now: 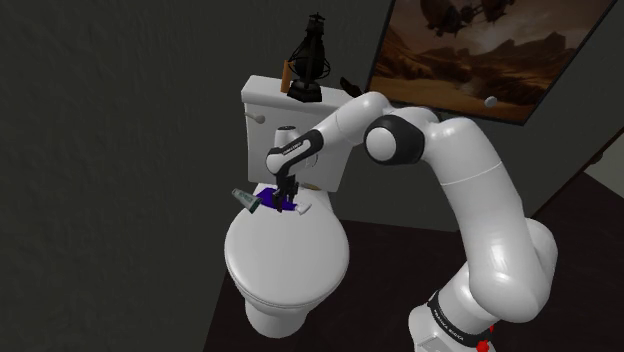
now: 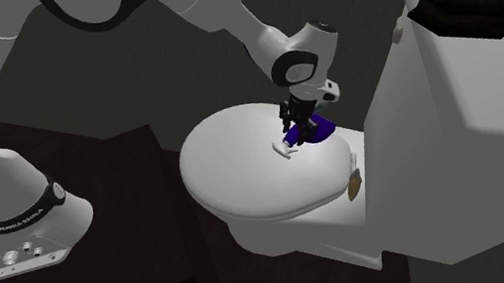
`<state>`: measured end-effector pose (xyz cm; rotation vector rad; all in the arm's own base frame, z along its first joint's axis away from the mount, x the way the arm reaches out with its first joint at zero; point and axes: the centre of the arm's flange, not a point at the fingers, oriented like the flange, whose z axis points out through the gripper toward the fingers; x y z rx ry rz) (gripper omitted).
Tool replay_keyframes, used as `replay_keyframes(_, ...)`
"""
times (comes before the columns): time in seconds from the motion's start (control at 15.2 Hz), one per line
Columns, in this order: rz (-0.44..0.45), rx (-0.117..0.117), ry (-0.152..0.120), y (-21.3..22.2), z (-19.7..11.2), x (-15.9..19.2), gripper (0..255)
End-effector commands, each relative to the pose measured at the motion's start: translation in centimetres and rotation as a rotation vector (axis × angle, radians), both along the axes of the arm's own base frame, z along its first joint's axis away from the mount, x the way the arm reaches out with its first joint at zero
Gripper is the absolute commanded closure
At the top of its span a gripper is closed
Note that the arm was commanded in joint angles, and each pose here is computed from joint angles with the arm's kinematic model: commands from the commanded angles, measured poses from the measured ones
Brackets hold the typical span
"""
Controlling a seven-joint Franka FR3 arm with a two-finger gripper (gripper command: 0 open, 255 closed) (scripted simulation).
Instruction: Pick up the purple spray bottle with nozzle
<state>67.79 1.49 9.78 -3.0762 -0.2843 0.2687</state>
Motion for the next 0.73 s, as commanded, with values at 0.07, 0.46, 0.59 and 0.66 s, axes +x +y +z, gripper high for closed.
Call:
replay_keyframes(0.07,0.0,0.0,0.0,0.0,1.4,0.0,255)
replay_keyframes(0.46,0.0,0.0,0.0,0.0,4.6,0.0,255)
replay_keyframes(0.59,0.0,0.0,0.0,0.0,5.7,0.0,255)
replay_keyframes(0.66,0.0,0.0,0.0,0.0,6.2,0.0,255)
